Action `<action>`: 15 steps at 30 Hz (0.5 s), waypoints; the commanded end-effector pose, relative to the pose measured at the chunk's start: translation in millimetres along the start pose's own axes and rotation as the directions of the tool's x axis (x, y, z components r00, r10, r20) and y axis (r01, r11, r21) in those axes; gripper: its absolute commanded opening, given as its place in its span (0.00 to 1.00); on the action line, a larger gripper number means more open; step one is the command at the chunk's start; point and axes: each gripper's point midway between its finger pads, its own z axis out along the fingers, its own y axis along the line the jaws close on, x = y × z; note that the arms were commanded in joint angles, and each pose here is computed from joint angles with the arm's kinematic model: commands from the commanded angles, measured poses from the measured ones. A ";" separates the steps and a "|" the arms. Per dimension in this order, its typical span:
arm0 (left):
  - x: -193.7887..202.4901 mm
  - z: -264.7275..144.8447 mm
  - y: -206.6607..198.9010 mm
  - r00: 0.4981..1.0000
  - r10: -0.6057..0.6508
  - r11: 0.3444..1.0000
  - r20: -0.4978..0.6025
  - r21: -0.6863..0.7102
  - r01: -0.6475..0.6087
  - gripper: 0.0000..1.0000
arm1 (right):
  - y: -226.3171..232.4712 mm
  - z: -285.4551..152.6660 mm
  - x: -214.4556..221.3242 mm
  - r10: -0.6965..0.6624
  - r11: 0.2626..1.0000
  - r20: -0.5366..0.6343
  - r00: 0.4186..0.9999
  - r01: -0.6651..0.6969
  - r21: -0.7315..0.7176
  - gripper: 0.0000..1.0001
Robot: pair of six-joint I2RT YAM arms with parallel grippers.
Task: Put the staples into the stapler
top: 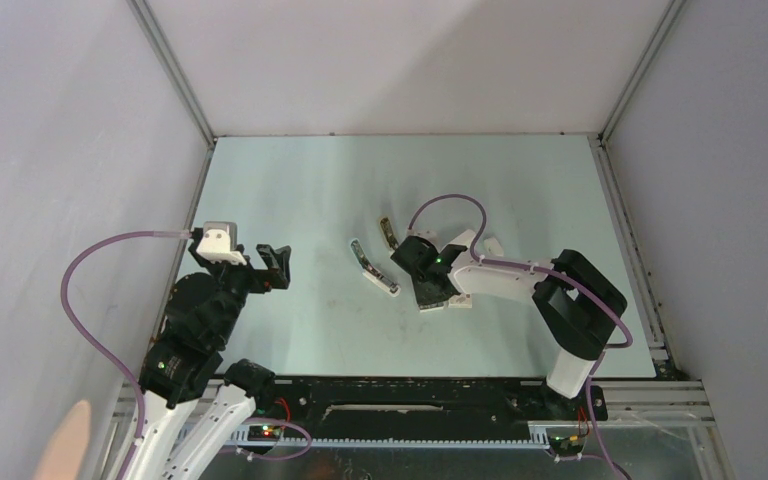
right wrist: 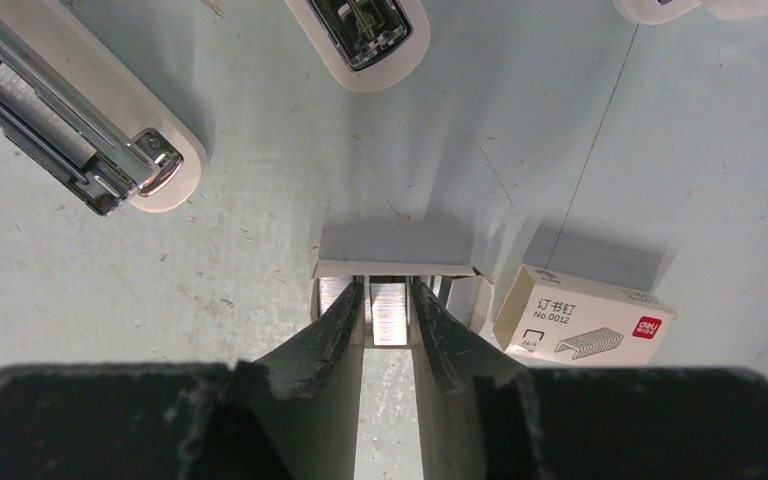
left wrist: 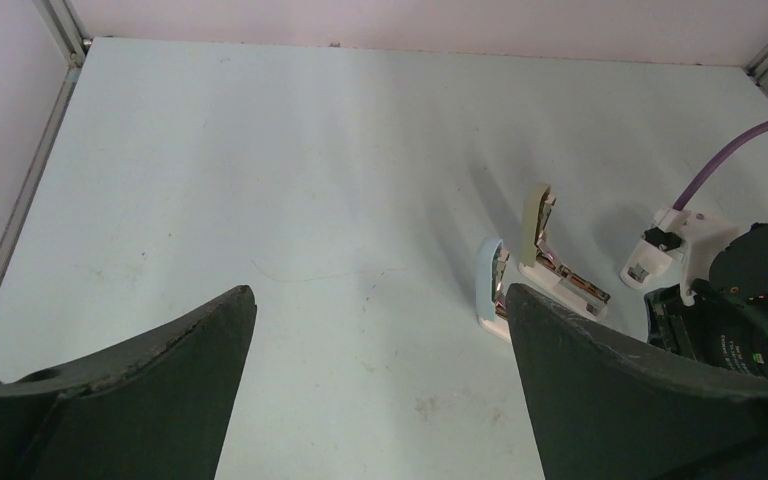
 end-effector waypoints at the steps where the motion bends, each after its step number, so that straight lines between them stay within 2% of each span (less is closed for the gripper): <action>1: -8.0 1.7 -3.5 0.999 0.000 1.000 0.034 0.016 -0.001 0.98 | 3.6 -3.5 -1.9 0.018 1.000 -0.013 1.000 -0.018 -0.009 0.27; 10: -8.0 1.8 -3.7 0.999 0.000 1.000 0.033 0.017 -0.001 0.98 | 2.0 2.9 0.6 0.020 0.999 -0.041 0.999 -0.018 0.033 0.28; 15: -7.5 1.8 -3.4 0.999 0.000 1.000 0.032 0.016 -0.001 0.98 | 2.7 2.1 -2.1 0.010 1.000 -0.032 0.999 -0.009 0.029 0.22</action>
